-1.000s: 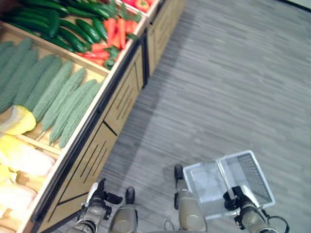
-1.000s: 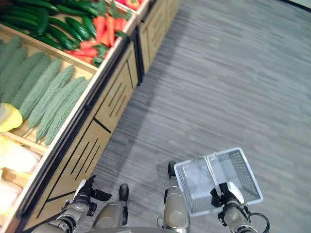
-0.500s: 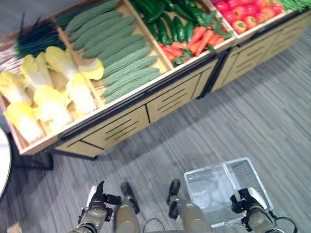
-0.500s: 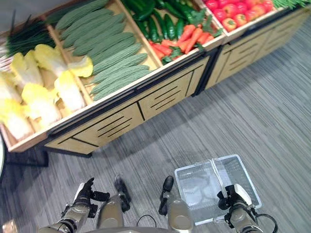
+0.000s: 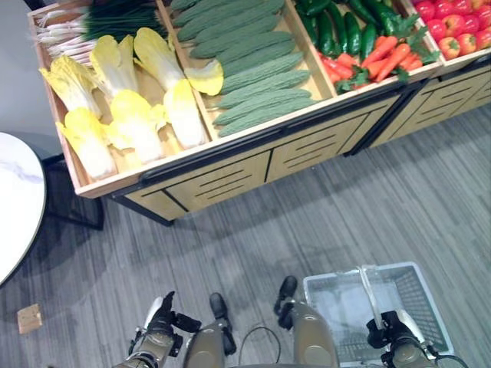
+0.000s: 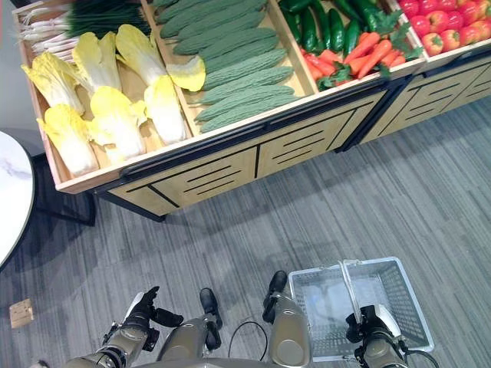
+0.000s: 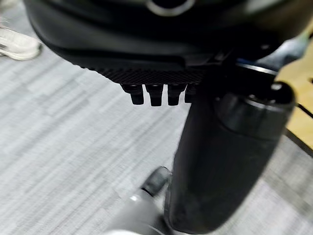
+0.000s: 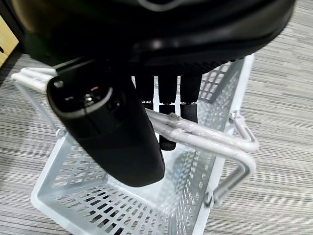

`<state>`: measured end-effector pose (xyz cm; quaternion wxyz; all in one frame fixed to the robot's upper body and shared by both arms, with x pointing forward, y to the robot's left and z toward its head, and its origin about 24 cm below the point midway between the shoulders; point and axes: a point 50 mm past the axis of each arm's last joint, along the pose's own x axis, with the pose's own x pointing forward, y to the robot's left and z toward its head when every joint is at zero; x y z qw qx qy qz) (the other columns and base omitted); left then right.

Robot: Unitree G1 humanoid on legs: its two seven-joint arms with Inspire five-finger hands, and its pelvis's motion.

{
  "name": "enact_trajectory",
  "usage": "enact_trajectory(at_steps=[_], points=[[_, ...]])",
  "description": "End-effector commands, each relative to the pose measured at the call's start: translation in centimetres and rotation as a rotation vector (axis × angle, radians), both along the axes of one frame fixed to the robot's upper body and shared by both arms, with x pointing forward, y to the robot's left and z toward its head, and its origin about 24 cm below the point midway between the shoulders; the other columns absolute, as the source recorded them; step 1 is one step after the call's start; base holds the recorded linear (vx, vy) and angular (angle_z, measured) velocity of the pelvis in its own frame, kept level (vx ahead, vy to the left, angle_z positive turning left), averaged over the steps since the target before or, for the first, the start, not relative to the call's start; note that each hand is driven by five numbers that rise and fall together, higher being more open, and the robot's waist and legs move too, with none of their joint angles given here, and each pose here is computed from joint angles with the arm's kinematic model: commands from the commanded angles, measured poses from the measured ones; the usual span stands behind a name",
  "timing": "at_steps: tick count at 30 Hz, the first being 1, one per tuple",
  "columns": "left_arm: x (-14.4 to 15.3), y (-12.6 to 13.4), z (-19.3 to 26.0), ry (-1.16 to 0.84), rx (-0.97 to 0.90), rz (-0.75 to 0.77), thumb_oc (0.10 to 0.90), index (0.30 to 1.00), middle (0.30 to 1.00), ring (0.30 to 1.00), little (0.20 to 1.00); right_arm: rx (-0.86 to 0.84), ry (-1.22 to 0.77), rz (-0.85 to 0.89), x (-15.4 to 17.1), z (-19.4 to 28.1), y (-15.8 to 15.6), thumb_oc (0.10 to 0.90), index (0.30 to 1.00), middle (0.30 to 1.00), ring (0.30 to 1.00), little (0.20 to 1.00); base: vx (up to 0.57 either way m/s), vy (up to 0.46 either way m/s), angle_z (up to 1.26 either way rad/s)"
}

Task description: Get the vegetables into the basket

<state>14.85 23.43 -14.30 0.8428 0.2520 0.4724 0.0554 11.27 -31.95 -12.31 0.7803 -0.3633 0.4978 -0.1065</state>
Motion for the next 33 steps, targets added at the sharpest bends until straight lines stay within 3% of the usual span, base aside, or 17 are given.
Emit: enact_trajectory(at_steps=[1, 14, 27, 30, 31, 33], points=[[-1.8, 2.1, 0.0, 0.027, 0.046, 0.028, 0.9, 1.0, 1.0, 1.0, 1.0, 0.002, -0.053, 0.023, 1.2, 0.4, 0.2, 0.4, 0.3, 0.3, 0.3, 0.3, 0.05, 0.238, 0.13], [-1.8, 3.3, 0.4, 0.025, 0.069, 0.042, 0.9, 1.0, 1.0, 1.0, 1.0, 0.043, -0.06, 0.053, 1.6, -0.1, 1.5, 0.4, 0.3, 0.3, 0.3, 0.3, 0.07, 0.0, 0.43], [-3.1, 3.0, -0.2, 0.037, 0.074, 0.145, 0.9, 1.0, 1.0, 1.0, 1.0, 0.069, 0.014, 0.109, -0.1, -0.9, 2.1, 0.4, 0.3, 0.3, 0.3, 0.3, 0.05, -0.205, -0.03], [-1.8, 5.7, 1.9, -0.201, 0.222, 0.432, 0.9, 1.0, 1.0, 1.0, 1.0, 0.091, 0.043, 0.127, -1.9, -1.9, 3.7, 0.4, 0.3, 0.3, 0.3, 0.3, 0.05, -0.039, 0.1], [-1.8, 5.7, 1.9, -0.201, 0.223, 0.432, 0.9, 1.0, 1.0, 1.0, 1.0, 0.091, 0.043, 0.127, -1.9, -1.9, 3.7, 0.4, 0.3, 0.3, 0.3, 0.3, 0.03, 0.015, 0.14], [0.3, 7.0, 4.5, -0.431, 0.289, 0.536, 0.9, 1.0, 1.0, 1.0, 1.0, 0.096, 0.063, 0.14, -2.9, -2.3, 4.3, 0.4, 0.3, 0.3, 0.3, 0.3, 0.02, 0.03, 0.03]])
